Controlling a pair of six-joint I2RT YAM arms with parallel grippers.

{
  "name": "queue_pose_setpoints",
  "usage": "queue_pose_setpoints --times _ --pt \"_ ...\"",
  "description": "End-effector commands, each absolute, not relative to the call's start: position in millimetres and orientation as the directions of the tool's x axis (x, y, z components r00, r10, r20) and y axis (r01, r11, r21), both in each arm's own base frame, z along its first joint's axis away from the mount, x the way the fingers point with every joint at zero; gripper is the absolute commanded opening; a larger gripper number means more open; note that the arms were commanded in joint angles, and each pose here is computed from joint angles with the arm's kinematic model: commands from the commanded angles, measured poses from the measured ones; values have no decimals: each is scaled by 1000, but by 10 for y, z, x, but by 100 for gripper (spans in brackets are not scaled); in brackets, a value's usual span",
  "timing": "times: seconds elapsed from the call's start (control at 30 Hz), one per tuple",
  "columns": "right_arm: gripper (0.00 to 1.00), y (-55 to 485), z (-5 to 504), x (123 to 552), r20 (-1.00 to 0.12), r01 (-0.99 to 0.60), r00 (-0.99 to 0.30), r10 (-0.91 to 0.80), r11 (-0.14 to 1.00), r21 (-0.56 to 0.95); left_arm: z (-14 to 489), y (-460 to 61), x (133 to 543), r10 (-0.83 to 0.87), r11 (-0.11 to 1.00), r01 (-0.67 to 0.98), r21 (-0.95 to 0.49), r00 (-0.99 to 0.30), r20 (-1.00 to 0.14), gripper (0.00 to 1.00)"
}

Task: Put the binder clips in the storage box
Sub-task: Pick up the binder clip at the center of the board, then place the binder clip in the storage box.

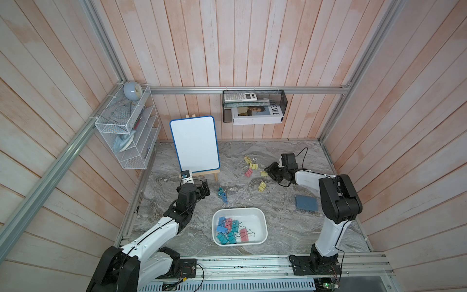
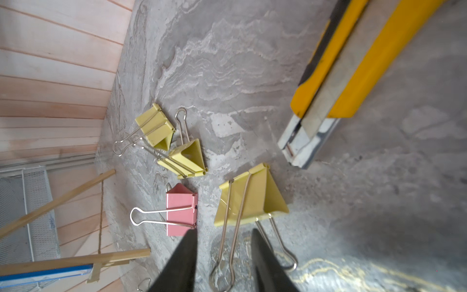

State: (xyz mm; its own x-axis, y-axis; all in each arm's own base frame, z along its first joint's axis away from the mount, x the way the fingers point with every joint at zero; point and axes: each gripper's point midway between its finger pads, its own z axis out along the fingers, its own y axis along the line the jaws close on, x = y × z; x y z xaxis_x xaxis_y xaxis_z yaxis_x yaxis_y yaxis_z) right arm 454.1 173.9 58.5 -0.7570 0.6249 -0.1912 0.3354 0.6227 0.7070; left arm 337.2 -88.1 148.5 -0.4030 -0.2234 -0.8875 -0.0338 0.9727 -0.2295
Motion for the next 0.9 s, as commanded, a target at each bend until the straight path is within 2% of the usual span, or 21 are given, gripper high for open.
queue_pose_setpoints --times 0.0,0.1,0.37,0.5,0.87 --pt "25 1748 565 4536 -181 335 -758 627 611 717 1545 -857 3380 -220 974 -35 -223 -385 -896 100" --pt "17 1736 578 4489 -184 332 -759 624 614 716 1544 -859 3377 -219 974 -34 -223 -387 -896 100" --pt "3 1767 752 4220 -200 286 -781 592 623 728 1580 -846 3364 -221 974 -34 -225 -376 -900 100" --pt "2 1774 949 3978 -238 241 -794 559 650 721 1584 -852 3365 -224 973 -32 -229 -376 -899 100" --pt "1 1878 1808 3147 -431 14 -821 373 769 639 1585 -861 3360 -226 972 -26 -233 -376 -899 100"
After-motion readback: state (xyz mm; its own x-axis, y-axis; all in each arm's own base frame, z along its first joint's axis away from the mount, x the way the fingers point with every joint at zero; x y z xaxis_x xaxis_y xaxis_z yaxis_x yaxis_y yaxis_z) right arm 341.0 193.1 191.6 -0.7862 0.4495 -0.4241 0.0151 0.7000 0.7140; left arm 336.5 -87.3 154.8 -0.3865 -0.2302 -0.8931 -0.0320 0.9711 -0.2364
